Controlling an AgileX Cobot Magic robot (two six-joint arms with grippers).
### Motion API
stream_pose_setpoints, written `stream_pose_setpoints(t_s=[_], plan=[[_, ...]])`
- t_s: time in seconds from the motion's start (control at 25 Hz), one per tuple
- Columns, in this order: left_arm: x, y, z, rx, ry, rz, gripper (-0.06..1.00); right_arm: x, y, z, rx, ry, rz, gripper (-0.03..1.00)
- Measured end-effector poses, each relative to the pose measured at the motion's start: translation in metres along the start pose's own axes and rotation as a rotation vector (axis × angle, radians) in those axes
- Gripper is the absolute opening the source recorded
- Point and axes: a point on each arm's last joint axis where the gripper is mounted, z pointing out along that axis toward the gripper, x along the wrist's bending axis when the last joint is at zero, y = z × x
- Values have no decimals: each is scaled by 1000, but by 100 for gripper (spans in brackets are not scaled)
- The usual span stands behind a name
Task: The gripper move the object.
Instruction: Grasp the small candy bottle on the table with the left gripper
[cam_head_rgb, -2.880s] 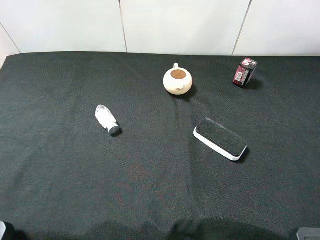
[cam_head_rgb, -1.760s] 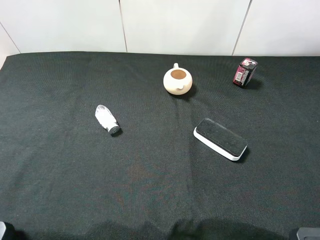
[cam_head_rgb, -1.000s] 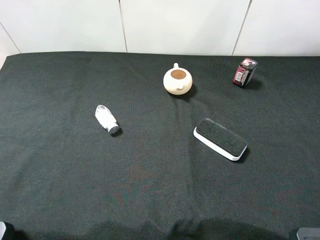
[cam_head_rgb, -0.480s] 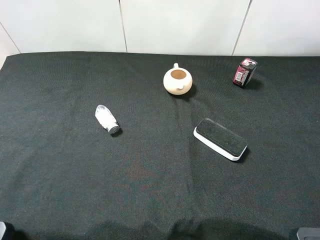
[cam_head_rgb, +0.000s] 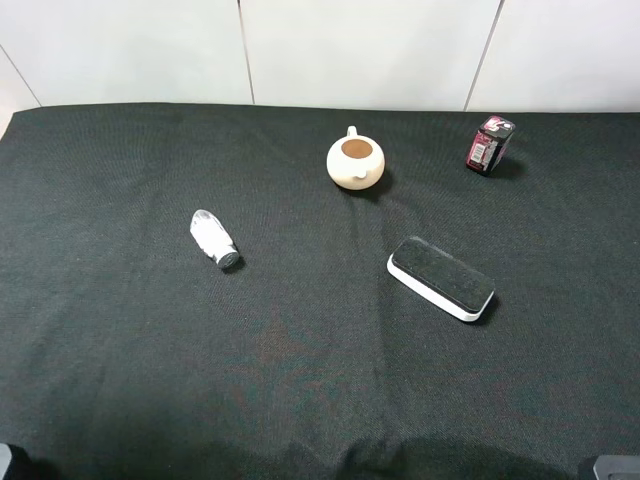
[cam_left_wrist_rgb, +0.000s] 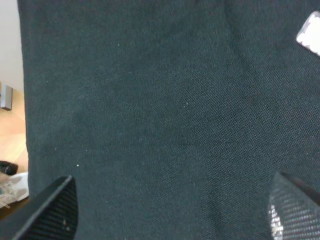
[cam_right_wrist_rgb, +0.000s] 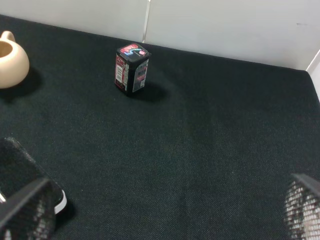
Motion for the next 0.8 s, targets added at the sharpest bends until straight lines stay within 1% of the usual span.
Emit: stream_pose_setpoints(t_s=[0.24,0.36,0.6,0.8], plan=[[3,52,25,85,-14,89,83,0,0,0,0,0,0,69],[3,73,43,134,-26,154,83,0,0,0,0,0,0,69],[0,100,85,244,-70,319,83,0,0,0,0,0,0,69],[-16,115,117,309,-129,482,83,0,0,0,0,0,0,69]])
